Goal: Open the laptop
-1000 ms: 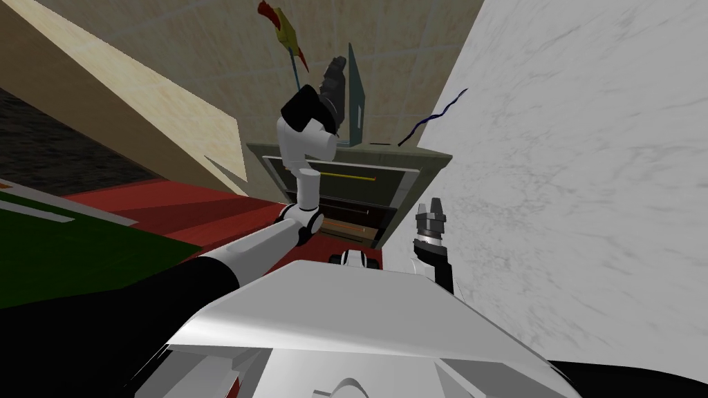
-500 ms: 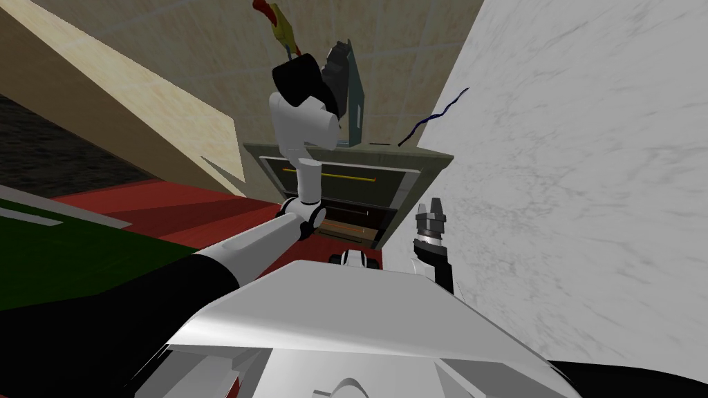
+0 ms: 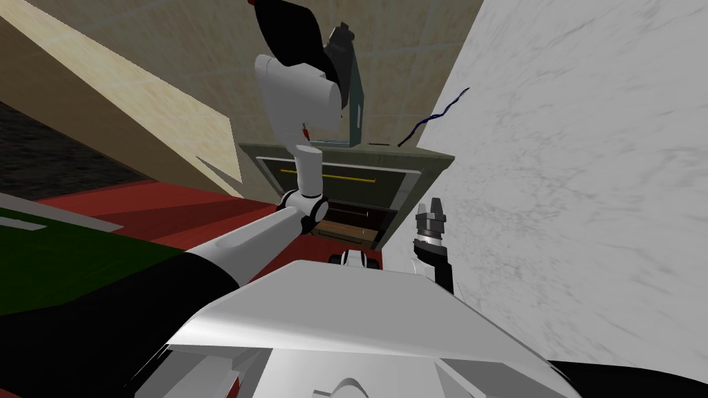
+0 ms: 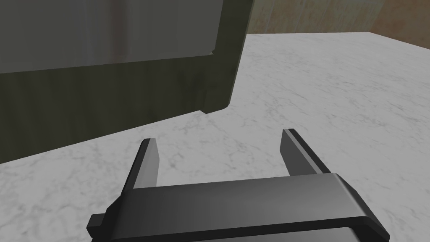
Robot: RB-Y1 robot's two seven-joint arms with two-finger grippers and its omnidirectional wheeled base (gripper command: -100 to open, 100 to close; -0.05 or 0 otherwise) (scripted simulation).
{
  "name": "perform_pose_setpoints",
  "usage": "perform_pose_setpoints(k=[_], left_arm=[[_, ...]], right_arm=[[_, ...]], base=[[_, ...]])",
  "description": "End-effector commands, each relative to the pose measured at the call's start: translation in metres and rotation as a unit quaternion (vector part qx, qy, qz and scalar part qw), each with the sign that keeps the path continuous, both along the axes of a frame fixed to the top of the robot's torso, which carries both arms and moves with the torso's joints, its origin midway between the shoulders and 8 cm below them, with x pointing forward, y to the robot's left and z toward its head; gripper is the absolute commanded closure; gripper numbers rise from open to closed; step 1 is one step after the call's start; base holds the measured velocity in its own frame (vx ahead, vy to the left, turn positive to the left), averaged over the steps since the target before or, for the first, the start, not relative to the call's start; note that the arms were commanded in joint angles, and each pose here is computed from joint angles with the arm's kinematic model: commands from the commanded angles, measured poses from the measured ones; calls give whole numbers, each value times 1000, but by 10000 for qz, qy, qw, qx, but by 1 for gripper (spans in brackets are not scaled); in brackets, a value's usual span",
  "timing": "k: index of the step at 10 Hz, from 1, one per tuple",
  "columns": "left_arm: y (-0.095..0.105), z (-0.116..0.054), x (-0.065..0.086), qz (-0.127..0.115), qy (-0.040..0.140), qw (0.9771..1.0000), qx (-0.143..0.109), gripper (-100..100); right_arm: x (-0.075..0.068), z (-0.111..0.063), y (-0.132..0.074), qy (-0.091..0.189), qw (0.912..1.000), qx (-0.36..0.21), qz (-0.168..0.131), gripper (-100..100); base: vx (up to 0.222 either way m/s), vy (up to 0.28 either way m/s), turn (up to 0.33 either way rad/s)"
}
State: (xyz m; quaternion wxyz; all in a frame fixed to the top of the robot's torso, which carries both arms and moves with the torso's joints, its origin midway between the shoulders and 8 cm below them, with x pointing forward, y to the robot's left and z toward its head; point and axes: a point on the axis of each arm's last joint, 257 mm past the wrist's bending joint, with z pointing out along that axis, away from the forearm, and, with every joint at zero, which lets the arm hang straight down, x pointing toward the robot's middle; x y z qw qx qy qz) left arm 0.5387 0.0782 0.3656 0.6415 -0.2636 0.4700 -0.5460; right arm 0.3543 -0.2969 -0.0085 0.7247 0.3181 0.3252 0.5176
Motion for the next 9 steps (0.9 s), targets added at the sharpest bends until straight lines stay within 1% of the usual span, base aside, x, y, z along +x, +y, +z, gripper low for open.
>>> perform_pose_setpoints(k=[1,2,3,4,5,6,7,8,9], left_arm=[[-6,11,-3,78,163,9998,120,-100],[-5,7,-1,98,244,9996,127,-100],[-8,15,-3,159,309,9991,224,-100],[-8,13,-3,177,406,9987,236,-100],[-10,19,-3,242,476,9980,333,-100],[-10,18,-5,254,559,9975,345,-100],[-10,16,-4,260,589,9973,348,-100],[-12,24,-8,322,674,9962,452,-100],[-11,20,-6,339,759,9955,460,-100]], right_arm=[[0,0,0,0,10000,0,0,0],[0,0,0,0,10000,0,0,0],[0,0,0,0,10000,0,0,0],[0,0,0,0,10000,0,0,0],[0,0,0,0,10000,0,0,0],[0,0,0,0,10000,0,0,0],[0,0,0,0,10000,0,0,0],[0,0,0,0,10000,0,0,0],[0,0,0,0,10000,0,0,0]], base=[[24,16,-17],[15,7,-2],[22,7,-33],[25,12,-23],[30,21,-39],[25,19,-19],[10,4,5],[18,7,-30],[19,12,-21]])
